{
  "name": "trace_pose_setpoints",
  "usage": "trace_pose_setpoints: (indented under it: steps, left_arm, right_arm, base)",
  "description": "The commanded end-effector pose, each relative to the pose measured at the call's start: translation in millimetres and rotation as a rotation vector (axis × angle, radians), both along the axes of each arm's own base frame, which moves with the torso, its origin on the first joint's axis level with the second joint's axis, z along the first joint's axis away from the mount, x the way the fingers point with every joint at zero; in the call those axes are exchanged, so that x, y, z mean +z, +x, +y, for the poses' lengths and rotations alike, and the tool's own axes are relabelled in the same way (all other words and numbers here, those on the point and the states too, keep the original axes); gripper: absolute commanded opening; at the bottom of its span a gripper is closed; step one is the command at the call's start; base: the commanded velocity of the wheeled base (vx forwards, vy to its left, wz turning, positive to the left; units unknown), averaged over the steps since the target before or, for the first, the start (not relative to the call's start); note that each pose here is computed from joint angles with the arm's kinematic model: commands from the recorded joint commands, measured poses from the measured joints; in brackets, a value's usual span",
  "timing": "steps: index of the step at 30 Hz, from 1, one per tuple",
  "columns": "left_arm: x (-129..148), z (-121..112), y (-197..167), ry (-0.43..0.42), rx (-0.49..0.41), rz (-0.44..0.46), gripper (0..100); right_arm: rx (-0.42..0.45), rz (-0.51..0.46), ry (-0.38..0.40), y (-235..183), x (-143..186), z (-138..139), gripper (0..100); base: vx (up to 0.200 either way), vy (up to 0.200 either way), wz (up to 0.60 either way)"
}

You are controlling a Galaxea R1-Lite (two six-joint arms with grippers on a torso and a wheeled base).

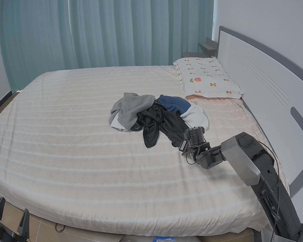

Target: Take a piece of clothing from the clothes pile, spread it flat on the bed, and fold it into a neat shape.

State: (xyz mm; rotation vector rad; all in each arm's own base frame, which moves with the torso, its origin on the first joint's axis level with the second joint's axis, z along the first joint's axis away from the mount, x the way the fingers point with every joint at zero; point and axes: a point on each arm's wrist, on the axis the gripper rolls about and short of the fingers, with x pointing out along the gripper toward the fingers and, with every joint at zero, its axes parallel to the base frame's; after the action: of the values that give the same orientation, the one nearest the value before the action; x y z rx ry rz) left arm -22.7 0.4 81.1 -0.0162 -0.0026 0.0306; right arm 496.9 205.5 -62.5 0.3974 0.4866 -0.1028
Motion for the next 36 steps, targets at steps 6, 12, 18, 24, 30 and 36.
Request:
trace_pose_setpoints:
  steps: [6,12,18,24,30,36]
  left_arm:
    - [-4.9,0.0,-0.2,-0.001,0.002,-0.002,100]
    - [-5.3,0.0,-0.1,-0.001,0.002,-0.001,100]
    - [-4.9,0.0,-0.2,-0.001,0.002,-0.002,100]
    - [-5.3,0.0,-0.1,-0.001,0.000,-0.001,100]
    - [-5.3,0.0,-0.1,0.001,0.000,-0.001,100]
    - [-5.3,-0.2,-0.1,0.013,-0.006,0.000,100]
  right_arm:
    - [0.017,0.052,0.222,-69.0,120.3,-32.8,0]
    - [0.170,0.075,0.329,-158.8,169.8,-39.0,0]
    - [0.297,-0.155,0.459,-232.6,208.6,-53.2,0]
    - [0.374,-0.363,0.554,-288.6,254.1,-80.9,0]
    - [0.414,-0.423,0.559,-307.5,267.7,-93.4,0]
    - [0.448,-0.465,0.561,-319.8,277.4,-97.1,0]
  base:
    - [0.000,0.000,0.00]
    - [0.000,0.000,0.00]
    - [0.000,0.000,0.00]
    - [0.000,0.000,0.00]
    - [0.000,0.000,0.00]
    - [0.000,0.000,0.00]
